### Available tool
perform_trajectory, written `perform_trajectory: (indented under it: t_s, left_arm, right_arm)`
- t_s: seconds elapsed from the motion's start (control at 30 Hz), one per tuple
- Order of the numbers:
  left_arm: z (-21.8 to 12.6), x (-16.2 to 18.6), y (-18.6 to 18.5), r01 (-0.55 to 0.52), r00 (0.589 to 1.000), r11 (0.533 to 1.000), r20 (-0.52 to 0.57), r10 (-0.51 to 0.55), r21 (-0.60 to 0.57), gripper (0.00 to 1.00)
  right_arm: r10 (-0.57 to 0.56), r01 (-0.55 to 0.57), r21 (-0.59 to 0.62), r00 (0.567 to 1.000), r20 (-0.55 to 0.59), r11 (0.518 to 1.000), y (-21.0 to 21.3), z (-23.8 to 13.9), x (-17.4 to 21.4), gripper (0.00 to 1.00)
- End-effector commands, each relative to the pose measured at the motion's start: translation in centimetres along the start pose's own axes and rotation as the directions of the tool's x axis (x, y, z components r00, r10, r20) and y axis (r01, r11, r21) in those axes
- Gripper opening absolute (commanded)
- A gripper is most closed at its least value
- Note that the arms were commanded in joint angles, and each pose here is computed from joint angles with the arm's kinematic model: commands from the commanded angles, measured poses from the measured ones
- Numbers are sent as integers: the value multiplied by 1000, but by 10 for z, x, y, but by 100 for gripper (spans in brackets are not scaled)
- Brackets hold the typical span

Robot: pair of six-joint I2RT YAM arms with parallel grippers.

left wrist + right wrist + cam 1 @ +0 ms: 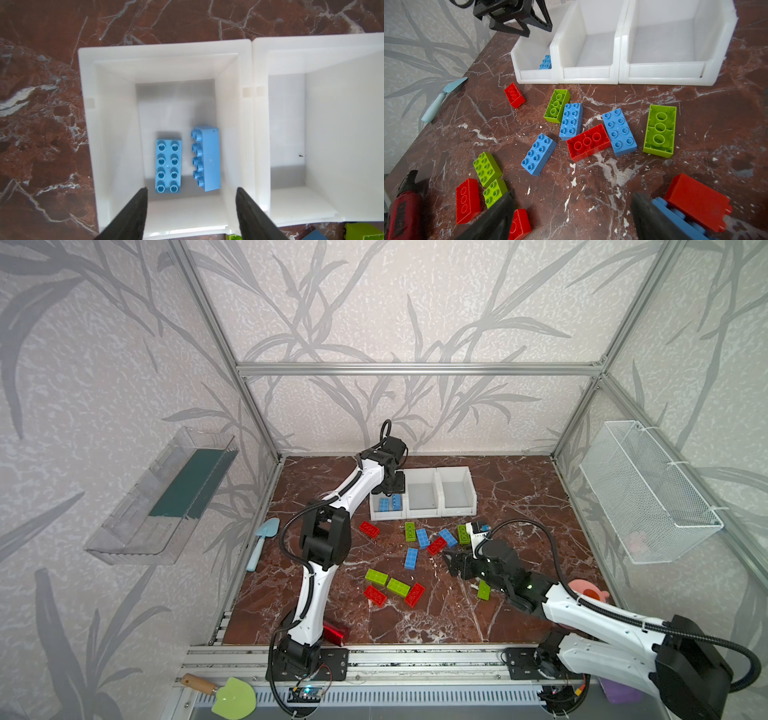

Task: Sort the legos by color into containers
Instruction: 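Lift the blue brick over the same white bin and release it, then reach the right gripper to a blue brick mid-pile while the left arm withdraws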

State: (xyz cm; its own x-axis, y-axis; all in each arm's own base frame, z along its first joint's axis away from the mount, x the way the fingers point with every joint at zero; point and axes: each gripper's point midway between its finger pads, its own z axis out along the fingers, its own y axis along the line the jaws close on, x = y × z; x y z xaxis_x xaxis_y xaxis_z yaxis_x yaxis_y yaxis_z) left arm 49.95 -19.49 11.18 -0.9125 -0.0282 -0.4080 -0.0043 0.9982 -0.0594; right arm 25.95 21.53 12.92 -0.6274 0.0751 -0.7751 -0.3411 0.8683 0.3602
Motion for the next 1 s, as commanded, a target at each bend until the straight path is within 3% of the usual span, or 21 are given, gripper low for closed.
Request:
perform_trajectory:
  t_s: [0.0,0.2,0.33,0.53,0.63,0.97]
  left_arm:
    - [-57,-13,9,14,996,1000,92,-14,7,77]
    - [-124,5,17,27,983,996,178,-42,82,88]
    - [-164,29,25,42,966,989,247,-77,145,89]
    - [-224,69,46,36,936,978,336,-105,205,89]
    - [-236,95,59,29,922,976,370,-110,216,89]
    - [-231,179,102,18,914,983,396,-91,185,89]
  right_arm:
    - [18,-18,53,1000,-8,998,4,-3,-11,87]
    - [-54,62,132,996,-65,989,21,-7,-8,87]
    - [-58,68,162,996,-64,985,37,-5,-2,93]
    - [-25,48,224,994,-103,973,55,7,15,93]
    - [18,15,271,993,-119,963,55,16,23,93]
    - [89,-22,416,986,-142,909,59,41,40,86]
